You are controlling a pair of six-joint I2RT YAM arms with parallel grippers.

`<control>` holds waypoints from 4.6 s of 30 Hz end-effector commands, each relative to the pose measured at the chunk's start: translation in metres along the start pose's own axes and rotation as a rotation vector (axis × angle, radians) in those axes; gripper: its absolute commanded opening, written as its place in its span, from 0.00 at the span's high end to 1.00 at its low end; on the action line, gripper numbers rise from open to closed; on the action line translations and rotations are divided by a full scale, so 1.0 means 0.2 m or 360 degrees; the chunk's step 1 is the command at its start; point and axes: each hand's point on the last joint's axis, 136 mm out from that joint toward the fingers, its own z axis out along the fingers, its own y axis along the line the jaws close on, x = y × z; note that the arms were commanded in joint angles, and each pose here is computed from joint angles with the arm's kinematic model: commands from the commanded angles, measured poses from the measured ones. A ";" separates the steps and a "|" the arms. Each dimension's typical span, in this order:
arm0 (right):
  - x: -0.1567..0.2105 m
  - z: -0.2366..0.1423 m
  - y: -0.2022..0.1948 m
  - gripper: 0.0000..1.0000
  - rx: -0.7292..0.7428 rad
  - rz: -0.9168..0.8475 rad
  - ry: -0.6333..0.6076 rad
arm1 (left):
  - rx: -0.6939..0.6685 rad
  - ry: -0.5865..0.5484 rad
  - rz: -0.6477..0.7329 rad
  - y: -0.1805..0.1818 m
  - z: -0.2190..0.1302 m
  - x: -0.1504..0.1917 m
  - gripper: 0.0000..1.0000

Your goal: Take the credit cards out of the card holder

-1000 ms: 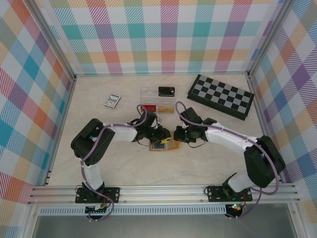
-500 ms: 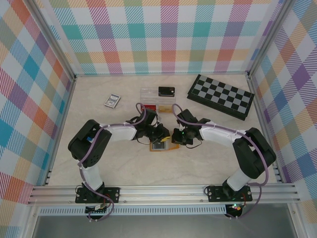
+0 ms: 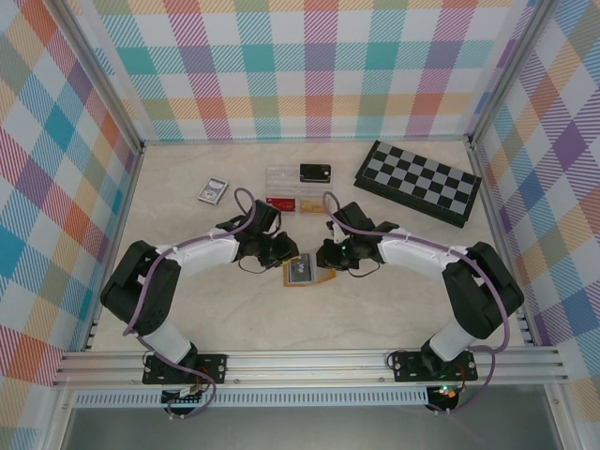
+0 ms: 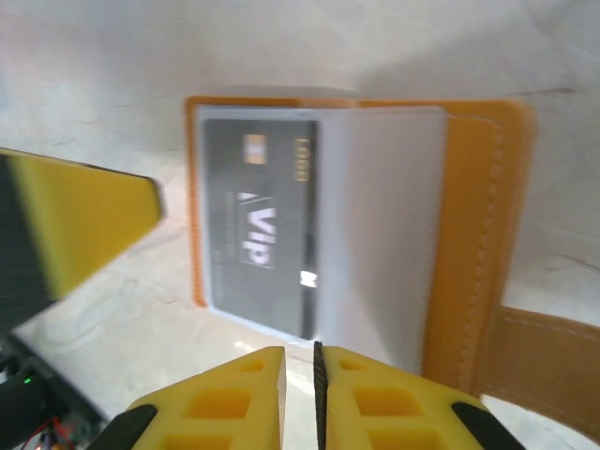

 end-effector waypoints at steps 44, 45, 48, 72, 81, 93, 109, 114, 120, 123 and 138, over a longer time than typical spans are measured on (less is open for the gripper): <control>-0.04 0.25 -0.10 0.73 0.0249 0.0056 0.0191 | -0.0297 0.0187 -0.0056 0.28 0.11 0.12 0.90; -0.03 0.25 -0.10 0.73 0.0227 0.0052 0.0191 | -0.0303 0.0184 -0.0054 0.28 0.10 0.12 0.90; -0.05 0.23 -0.06 0.73 0.0165 0.0039 0.0167 | -0.0313 0.0142 -0.0024 0.25 0.06 0.09 0.91; -0.07 0.23 -0.02 0.85 0.0056 0.0135 0.0178 | -0.0156 0.0167 0.0029 0.11 0.09 0.06 0.94; -0.06 0.23 -0.11 0.84 0.0144 0.0155 0.0182 | -0.0309 0.0206 -0.0015 0.24 0.13 0.09 0.95; -0.04 0.25 -0.15 0.83 0.0114 0.0163 0.0217 | -0.0390 0.0214 -0.0032 0.31 0.14 0.11 0.96; -0.02 0.29 -0.08 0.82 -0.0056 0.0121 0.0285 | -0.0378 0.0231 -0.0048 0.32 0.16 0.12 0.96; -0.02 0.30 -0.06 0.83 -0.0117 0.0103 0.0297 | -0.0369 0.0238 -0.0048 0.32 0.17 0.12 0.96; -0.02 0.29 -0.03 0.84 -0.0171 0.0082 0.0292 | -0.0369 0.0240 -0.0048 0.32 0.17 0.12 0.96; -0.01 0.29 -0.02 0.85 -0.0194 0.0074 0.0292 | -0.0369 0.0242 -0.0049 0.32 0.17 0.13 0.96; -0.02 0.22 -0.03 0.97 -0.0141 0.0062 0.0228 | -0.0418 0.0139 -0.0035 0.32 0.08 0.09 0.86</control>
